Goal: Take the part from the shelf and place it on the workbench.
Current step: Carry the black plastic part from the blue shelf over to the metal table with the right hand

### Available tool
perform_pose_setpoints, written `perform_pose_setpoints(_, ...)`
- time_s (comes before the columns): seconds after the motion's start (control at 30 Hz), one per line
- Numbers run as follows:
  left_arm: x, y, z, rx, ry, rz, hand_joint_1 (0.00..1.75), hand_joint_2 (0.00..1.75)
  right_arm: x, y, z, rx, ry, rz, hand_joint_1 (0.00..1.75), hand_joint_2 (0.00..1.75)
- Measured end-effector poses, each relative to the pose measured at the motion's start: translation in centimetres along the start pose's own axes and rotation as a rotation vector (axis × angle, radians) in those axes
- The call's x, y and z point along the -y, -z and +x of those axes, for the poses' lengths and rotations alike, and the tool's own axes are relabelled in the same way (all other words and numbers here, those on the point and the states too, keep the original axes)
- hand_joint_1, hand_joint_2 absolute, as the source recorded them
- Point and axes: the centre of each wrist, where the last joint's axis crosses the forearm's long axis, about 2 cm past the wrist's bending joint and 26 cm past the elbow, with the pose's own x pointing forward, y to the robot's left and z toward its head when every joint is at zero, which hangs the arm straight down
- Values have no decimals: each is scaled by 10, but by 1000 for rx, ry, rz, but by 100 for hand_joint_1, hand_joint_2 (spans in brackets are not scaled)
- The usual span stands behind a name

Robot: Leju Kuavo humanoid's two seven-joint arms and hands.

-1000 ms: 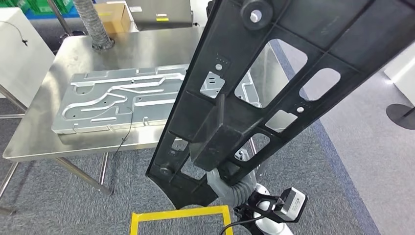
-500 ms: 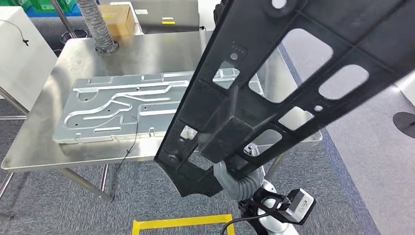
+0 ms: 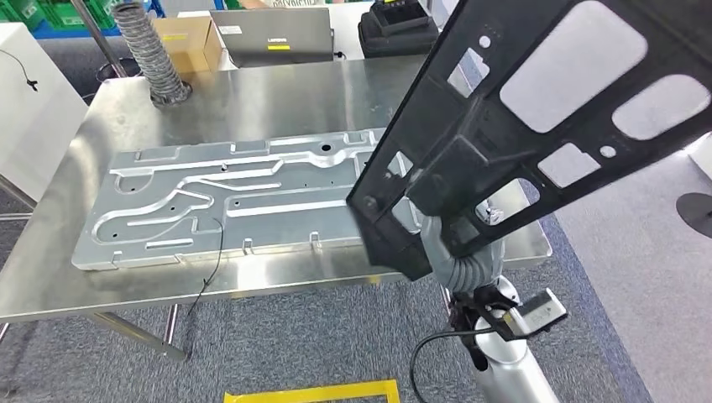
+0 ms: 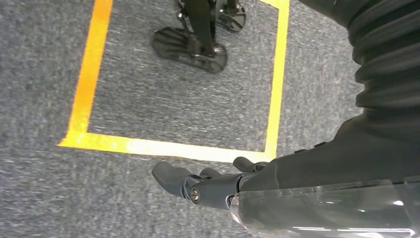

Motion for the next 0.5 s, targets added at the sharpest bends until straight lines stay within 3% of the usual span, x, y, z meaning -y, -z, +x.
perform_pose_setpoints(0.23, 1, 1, 3, 17, 2, -3, 0, 175, 48, 38, -43, -151, -696, 92, 175, 175)
perform_pose_setpoints(0.37, 2, 2, 6, 27, 5, -17, 0, 175, 57, 71, -77, -306, -1116, 311, 175, 175)
perform_pose_setpoints(0.5, 3, 3, 9, 34, 13, -31, 0, 175, 53, 105, -107, -347, -1356, 549, 175, 175)
